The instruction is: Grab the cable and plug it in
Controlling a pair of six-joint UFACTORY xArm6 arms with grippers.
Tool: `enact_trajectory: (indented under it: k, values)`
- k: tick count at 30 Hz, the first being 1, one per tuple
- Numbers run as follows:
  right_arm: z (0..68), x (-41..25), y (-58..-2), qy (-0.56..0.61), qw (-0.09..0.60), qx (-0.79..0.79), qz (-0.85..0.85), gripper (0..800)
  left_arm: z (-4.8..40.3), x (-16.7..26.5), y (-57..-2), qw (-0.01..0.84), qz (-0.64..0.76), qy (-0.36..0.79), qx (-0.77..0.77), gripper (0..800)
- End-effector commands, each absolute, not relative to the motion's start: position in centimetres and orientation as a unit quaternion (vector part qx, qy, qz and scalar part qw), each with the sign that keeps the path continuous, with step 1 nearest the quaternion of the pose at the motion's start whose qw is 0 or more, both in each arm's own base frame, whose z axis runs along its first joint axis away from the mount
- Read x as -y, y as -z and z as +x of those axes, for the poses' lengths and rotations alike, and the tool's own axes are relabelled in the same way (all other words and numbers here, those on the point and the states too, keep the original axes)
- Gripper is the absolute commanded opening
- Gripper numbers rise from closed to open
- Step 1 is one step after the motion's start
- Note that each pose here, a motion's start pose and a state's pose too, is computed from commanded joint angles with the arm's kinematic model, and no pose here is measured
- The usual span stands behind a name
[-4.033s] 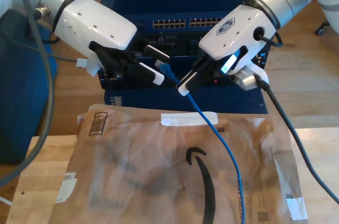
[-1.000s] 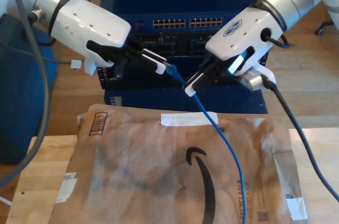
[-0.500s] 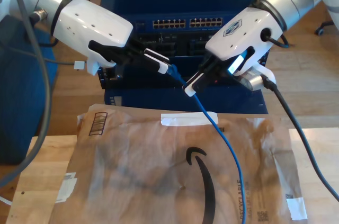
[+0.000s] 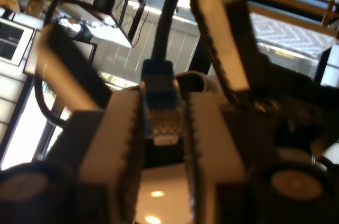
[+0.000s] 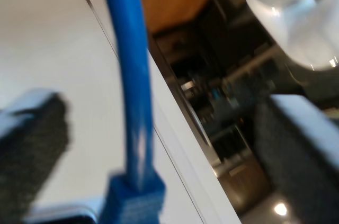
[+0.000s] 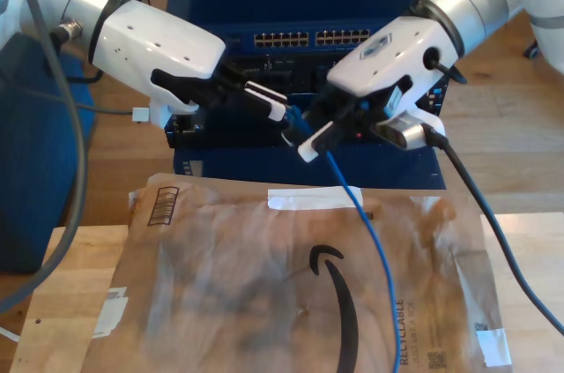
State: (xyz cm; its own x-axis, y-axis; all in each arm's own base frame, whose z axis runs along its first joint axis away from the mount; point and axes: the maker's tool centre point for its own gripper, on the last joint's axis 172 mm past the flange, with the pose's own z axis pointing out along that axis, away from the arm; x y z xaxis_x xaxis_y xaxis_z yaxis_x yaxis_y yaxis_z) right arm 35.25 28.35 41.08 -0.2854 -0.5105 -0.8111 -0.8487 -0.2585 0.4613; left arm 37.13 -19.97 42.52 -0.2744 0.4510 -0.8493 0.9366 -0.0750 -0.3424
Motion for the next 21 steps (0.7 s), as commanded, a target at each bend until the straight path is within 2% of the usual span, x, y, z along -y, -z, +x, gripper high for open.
enact_trajectory:
  k: [4,6,12,21]
  values:
    - [37.1,-27.5,-42.8,-0.491,0.212,-0.607,-0.588,737,37.0,19.9,-42.7,0.249,0.55,0.487,-0.632,3]
    - [37.8,-26.5,-43.2,-0.46,0.228,-0.621,-0.592,780,36.9,19.4,-42.5,0.247,0.545,0.491,-0.633,3]
    - [39.4,-24.0,-45.1,-0.34,0.306,-0.663,-0.593,797,35.2,19.0,-41.1,0.2,0.514,0.572,-0.607,5]
    - [37.3,-23.0,-50.9,-0.262,0.386,-0.635,-0.616,796,39.7,14.9,-43.4,0.196,0.334,0.731,-0.562,6]
